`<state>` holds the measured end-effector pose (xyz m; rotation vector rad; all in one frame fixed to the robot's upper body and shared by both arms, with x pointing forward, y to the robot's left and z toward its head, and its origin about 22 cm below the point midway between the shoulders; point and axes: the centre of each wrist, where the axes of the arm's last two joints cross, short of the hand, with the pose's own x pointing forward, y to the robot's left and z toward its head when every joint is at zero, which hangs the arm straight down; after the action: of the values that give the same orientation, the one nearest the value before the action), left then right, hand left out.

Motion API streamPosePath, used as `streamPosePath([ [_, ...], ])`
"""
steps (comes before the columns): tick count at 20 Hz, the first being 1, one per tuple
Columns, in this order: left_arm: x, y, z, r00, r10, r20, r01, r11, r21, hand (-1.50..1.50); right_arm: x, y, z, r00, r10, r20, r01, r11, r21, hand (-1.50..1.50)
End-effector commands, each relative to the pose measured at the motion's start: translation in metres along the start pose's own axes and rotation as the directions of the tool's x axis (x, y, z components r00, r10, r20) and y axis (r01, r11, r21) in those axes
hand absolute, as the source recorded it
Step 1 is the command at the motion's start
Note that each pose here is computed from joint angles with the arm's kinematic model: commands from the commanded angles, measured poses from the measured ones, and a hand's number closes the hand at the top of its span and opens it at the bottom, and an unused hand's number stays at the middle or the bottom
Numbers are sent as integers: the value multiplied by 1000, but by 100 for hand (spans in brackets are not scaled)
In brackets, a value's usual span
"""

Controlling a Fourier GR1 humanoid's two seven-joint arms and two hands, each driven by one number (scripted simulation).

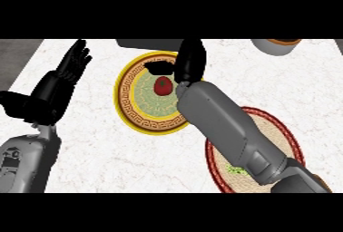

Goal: Pick the tomato from the placemat and place it in the plate

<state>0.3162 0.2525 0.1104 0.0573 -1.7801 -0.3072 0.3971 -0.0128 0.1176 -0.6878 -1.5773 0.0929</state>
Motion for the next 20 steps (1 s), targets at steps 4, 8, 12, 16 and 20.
streamPosePath([
  [4,-16,12,8,999,2,-36,1,998,63,0,-16,-4,12,981,-191,-31,188,978,-91,-150],
  [8,-3,28,21,999,-6,-34,9,996,90,0,-40,-17,14,972,-236,-20,232,965,-120,-150],
  [12,0,25,26,999,-15,-49,20,996,90,0,-65,-52,20,972,-232,20,233,969,-86,-150],
  [16,-1,22,21,999,-6,-49,12,994,105,0,-93,-92,26,979,-203,35,205,978,-45,-150],
  [20,-25,22,47,999,-3,-39,7,995,104,0,-109,-115,66,980,-200,25,200,979,-23,-150],
])
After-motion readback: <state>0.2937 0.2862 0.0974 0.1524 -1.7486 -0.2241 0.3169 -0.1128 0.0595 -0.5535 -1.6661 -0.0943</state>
